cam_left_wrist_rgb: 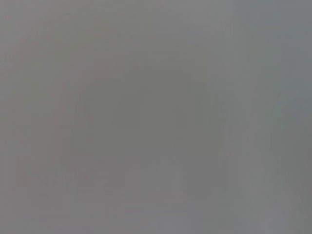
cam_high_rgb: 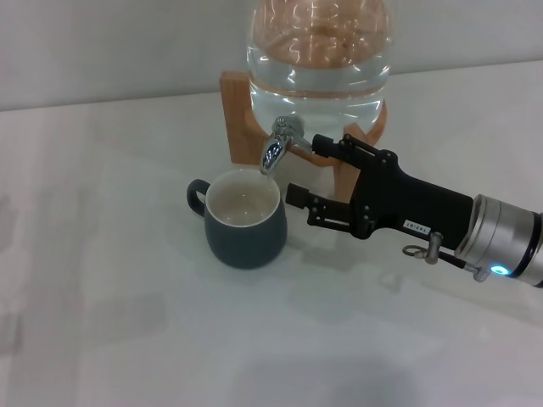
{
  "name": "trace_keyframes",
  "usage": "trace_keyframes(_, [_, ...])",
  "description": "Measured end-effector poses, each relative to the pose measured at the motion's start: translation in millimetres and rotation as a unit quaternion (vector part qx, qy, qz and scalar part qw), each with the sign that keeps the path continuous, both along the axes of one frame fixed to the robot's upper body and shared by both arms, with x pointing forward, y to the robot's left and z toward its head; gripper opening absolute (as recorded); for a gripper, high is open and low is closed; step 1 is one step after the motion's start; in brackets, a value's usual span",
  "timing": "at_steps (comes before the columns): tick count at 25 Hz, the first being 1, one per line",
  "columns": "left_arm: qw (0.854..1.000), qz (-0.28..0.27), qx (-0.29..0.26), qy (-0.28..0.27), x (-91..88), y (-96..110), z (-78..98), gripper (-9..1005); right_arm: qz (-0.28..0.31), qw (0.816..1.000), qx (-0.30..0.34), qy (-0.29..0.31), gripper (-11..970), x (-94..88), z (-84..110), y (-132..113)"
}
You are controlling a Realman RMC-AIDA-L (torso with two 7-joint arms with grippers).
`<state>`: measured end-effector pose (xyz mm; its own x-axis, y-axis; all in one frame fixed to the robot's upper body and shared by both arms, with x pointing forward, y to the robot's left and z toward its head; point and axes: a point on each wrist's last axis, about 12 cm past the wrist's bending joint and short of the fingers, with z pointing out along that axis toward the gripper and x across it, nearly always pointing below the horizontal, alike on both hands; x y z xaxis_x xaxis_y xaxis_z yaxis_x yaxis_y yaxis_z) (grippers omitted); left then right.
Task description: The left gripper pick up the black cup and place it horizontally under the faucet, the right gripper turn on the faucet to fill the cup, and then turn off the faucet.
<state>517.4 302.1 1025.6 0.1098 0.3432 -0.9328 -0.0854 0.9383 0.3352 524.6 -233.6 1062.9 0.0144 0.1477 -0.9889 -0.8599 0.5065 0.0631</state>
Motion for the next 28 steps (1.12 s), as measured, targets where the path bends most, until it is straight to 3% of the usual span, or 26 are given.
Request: trace_keyframes(28, [1.000,-0.009,0.004,0.005,5.1,-2.8,0.9,881,0.031,1.000,-0.001,-0.004,860,4.5,5.6,9.5])
